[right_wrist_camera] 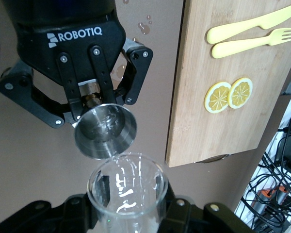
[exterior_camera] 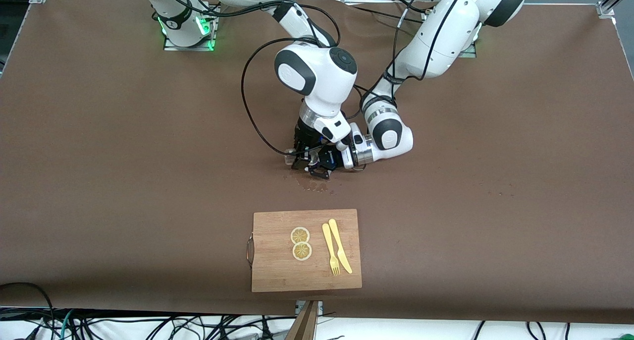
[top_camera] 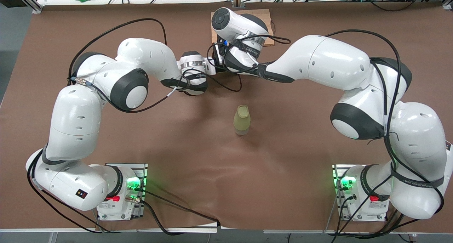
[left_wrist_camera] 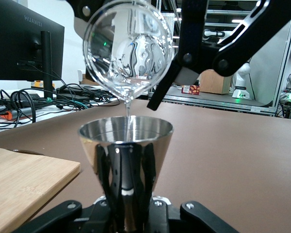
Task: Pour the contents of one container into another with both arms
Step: 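Tilt the glass with the right gripper, pouring liquid into the jigger, then carry the glass back with the right gripper while the left gripper returns the jigger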
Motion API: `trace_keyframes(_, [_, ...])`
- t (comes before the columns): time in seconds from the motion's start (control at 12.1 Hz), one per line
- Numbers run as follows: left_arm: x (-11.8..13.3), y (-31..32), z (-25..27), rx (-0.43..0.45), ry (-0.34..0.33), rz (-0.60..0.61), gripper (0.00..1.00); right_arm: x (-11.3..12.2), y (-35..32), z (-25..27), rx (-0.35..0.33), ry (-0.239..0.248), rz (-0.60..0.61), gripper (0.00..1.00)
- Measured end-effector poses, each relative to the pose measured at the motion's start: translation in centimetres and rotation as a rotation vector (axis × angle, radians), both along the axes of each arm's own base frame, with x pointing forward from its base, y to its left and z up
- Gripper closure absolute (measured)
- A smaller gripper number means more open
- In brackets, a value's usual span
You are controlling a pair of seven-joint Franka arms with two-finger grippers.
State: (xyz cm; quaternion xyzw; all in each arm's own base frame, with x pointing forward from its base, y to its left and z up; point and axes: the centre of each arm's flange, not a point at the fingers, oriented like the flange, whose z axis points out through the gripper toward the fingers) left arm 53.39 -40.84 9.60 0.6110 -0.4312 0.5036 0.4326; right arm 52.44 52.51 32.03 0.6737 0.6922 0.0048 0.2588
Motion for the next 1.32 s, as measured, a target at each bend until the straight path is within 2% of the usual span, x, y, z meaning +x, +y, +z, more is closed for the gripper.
trace_keyframes(0.25, [0.1, 0.1, 0.0, 0.001, -0.002, 0.002, 0.91, 0.4, -0.3, 0.2, 0.015, 0.009, -0.014, 0.52])
trace_keyframes(0.41, [0.3, 0.2, 0.1, 0.002, -0.004, 0.003, 0.91, 1.0, -0.6, 0.6, 0.064, 0.036, -0.024, 0.52])
trace_keyframes(0.66, [0.9, 0.8, 0.1, 0.008, -0.012, 0.014, 0.91, 2.7, -1.9, 1.4, 0.156, 0.104, -0.050, 0.52])
trace_keyframes(0.91, [1.5, 1.5, 0.2, 0.012, -0.017, 0.030, 0.91, 6.0, -5.2, 3.6, 0.294, 0.152, -0.136, 0.52])
trace_keyframes(1.16, [3.0, 3.1, 0.5, 0.017, -0.031, 0.059, 0.91, 10.0, -11.0, 6.7, 0.491, 0.188, -0.222, 0.52])
trace_keyframes(1.32, [4.7, 5.1, 1.1, 0.014, -0.042, 0.095, 0.91, 12.0, -15.6, 6.9, 0.613, 0.214, -0.258, 0.52])
